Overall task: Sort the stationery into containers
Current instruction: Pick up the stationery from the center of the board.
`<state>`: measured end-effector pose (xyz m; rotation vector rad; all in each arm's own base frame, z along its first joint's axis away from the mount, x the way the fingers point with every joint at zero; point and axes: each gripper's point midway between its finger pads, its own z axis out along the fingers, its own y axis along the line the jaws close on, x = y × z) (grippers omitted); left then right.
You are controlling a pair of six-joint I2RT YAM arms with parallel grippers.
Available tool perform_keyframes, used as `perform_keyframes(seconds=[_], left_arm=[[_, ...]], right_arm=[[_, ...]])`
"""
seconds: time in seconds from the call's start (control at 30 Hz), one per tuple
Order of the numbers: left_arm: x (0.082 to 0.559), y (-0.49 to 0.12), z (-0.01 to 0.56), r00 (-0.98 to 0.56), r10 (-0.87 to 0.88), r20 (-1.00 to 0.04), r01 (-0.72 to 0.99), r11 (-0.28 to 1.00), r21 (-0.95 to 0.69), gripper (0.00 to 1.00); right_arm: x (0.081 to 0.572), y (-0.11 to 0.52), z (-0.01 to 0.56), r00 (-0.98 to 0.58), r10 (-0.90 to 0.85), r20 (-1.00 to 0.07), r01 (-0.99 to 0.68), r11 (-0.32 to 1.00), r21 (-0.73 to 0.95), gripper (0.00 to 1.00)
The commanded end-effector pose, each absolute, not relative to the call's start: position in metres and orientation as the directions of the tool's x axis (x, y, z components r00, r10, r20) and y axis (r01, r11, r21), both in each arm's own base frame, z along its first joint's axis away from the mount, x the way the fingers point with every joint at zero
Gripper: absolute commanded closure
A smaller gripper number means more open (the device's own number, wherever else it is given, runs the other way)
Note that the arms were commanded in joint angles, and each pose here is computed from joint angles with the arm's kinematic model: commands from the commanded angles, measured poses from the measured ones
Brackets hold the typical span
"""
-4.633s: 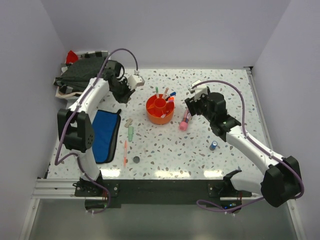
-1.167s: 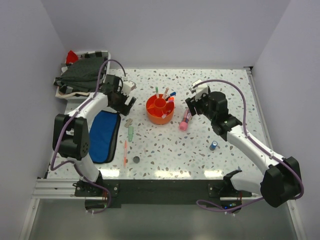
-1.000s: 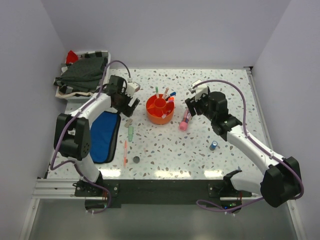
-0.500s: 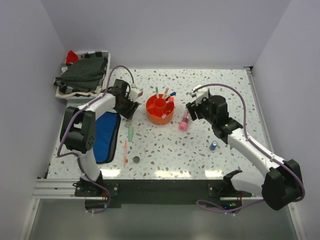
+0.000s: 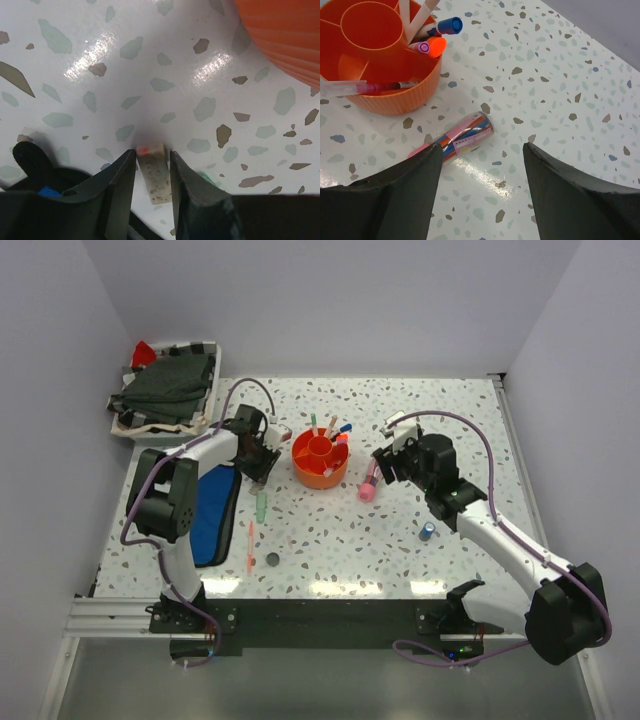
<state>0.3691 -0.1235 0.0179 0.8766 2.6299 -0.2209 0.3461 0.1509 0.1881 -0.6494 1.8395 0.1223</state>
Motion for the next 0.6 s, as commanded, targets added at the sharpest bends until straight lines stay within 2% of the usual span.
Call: perform_keyframes(seconds=[0.0,0.07,0.2,0.33,0.47,0.53,0.57], left_arm=[[0.371,-0.124,0.018,-0.756,0.531,-0.383,0.588,0.808,-0.038,0.62],[0.369,-0.124,0.014,-0.758,0.532,-0.378,0.588,0.808,-0.042,0.64],[0.367,-0.125,0.013,-0.758,0.536,-0.371,0.593,0.804,-0.051,1.00],[0.374,-0.134,0.036,-0.739,0.543,-0.398,0.616,0.784,-0.075,1.00],[0.407,-0.162,0.115,-0.641,0.540,-0.545,0.686,0.722,-0.091,1.00],[0.409,-0.176,0.138,-0.594,0.544,-0.593,0.736,0.665,-0.127,1.00],[0.413,-0.187,0.159,-0.548,0.529,-0.648,0.768,0.626,-0.138,1.00]], right_arm=[[0.349,0.148,0.199,-0.190,-0.354,-0.916,-0.465,0.854,-0.234,0.30],[0.350,0.149,0.199,-0.190,-0.352,-0.916,-0.466,0.854,-0.231,0.30],[0.350,0.149,0.199,-0.189,-0.355,-0.916,-0.467,0.853,-0.235,0.30],[0.351,0.147,0.198,-0.186,-0.363,-0.913,-0.462,0.852,-0.244,0.30],[0.352,0.144,0.197,-0.193,-0.370,-0.909,-0.457,0.853,-0.251,0.30],[0.354,0.144,0.196,-0.194,-0.372,-0.908,-0.455,0.854,-0.252,0.30],[0.354,0.144,0.196,-0.193,-0.373,-0.907,-0.457,0.853,-0.253,0.30]])
